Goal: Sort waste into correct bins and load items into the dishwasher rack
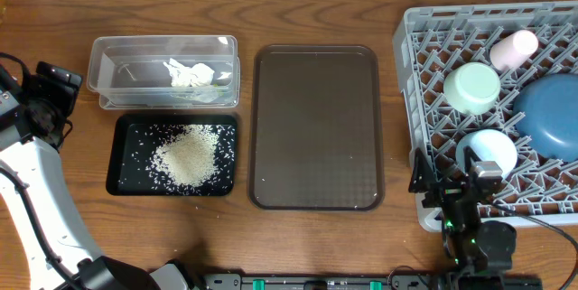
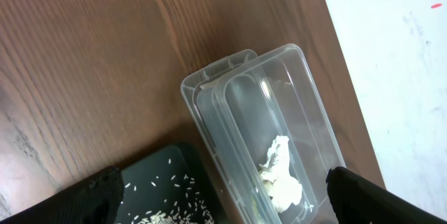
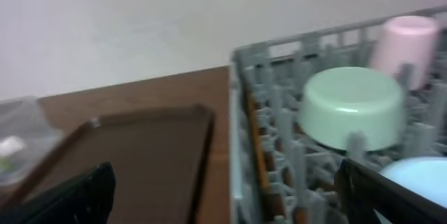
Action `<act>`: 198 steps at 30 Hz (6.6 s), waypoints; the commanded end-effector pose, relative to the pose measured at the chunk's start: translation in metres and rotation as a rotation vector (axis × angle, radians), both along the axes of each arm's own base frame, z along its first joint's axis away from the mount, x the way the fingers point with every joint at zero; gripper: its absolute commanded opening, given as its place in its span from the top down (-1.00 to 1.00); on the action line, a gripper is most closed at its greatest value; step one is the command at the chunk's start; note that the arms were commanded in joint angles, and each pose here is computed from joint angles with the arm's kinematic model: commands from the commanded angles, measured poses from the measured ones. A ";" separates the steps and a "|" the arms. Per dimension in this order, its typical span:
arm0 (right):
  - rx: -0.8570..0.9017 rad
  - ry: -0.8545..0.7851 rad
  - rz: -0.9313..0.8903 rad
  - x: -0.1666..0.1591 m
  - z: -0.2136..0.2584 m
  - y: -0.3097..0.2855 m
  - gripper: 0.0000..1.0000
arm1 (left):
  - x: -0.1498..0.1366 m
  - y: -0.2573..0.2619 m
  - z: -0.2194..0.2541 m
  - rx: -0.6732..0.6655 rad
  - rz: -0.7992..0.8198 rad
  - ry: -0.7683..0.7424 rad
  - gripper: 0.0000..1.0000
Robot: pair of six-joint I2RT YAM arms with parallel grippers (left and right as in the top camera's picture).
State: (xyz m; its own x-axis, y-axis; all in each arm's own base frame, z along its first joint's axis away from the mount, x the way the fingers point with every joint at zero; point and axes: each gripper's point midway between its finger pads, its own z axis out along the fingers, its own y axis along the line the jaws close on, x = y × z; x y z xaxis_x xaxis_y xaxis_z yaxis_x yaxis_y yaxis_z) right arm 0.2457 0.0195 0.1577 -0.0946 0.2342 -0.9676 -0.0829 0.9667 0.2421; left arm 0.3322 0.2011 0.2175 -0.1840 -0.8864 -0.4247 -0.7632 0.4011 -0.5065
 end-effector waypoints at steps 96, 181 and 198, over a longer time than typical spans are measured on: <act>-0.164 -0.008 -0.056 0.000 -0.001 -0.011 -0.99 | -0.120 -0.229 -0.013 0.586 -0.884 -0.287 -0.89; -0.164 -0.008 -0.056 0.000 -0.001 -0.011 -0.98 | -0.089 -0.182 -0.080 0.833 -0.637 -0.500 -0.90; -0.164 -0.008 -0.056 0.000 -0.001 -0.011 -0.99 | -0.089 -0.182 -0.080 0.833 -0.637 -0.500 -0.89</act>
